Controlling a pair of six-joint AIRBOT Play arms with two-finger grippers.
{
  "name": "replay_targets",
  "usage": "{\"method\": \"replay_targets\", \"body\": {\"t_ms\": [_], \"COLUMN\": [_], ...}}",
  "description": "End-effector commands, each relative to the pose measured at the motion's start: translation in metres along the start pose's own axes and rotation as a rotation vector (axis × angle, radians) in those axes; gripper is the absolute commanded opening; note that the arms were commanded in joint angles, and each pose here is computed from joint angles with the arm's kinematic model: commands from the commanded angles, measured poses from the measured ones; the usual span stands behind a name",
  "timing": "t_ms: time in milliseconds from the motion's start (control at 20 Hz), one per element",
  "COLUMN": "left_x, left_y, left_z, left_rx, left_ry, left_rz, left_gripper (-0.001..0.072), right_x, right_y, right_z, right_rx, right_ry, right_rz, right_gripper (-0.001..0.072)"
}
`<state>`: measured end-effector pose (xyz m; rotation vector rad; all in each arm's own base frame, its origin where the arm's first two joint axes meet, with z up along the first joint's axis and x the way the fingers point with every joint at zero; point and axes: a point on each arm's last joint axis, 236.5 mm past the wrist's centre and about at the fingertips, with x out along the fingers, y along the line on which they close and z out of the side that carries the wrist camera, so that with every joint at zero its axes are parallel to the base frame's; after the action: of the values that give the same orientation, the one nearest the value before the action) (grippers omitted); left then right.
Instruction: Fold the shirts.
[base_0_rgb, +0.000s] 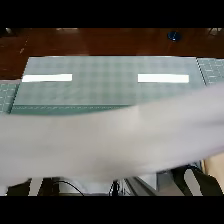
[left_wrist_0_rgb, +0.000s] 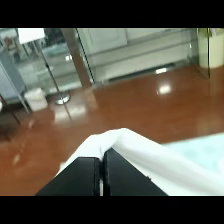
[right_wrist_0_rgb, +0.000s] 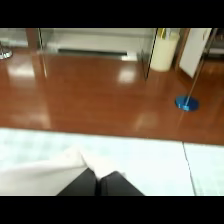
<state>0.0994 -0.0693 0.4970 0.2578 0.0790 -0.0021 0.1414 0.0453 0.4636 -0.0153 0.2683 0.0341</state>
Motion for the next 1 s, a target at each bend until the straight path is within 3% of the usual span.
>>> {"method": "replay_targets", "body": {"t_ms": [0, 400, 500, 650, 950], "left_x": [0.014, 0.149, 0.185, 0.250, 0.379], "left_y": [-0.004, -0.015, -0.034, -0.048, -0.066], "left_z": [-0.065, -0.236, -0.276, -0.305, -0.315], "left_rx": [-0.111, -0.439, -0.558, -0.612, -0.476], "left_ry": [0.264, 0.680, 0.775, 0.813, 0.590], "left_rz": [-0.059, -0.283, -0.411, -0.466, -0.438], "left_gripper": [0.0025, 0.0024, 0.0024, 0.0024, 0.0025], "right_x": [-0.002, 0.148, 0.196, 0.271, 0.394], "right_y": [-0.022, -0.049, -0.044, -0.034, -0.022], "right_z": [-0.040, -0.243, -0.256, -0.257, -0.258], "right_rx": [0.058, 0.222, 0.275, 0.262, 0.206], "right_ry": [0.151, 0.812, 0.812, 0.745, 0.529], "right_rz": [-0.072, 0.050, 0.110, 0.164, 0.159], "right_gripper": [0.0018, 0.0018, 0.0018, 0.0018, 0.0018]}}
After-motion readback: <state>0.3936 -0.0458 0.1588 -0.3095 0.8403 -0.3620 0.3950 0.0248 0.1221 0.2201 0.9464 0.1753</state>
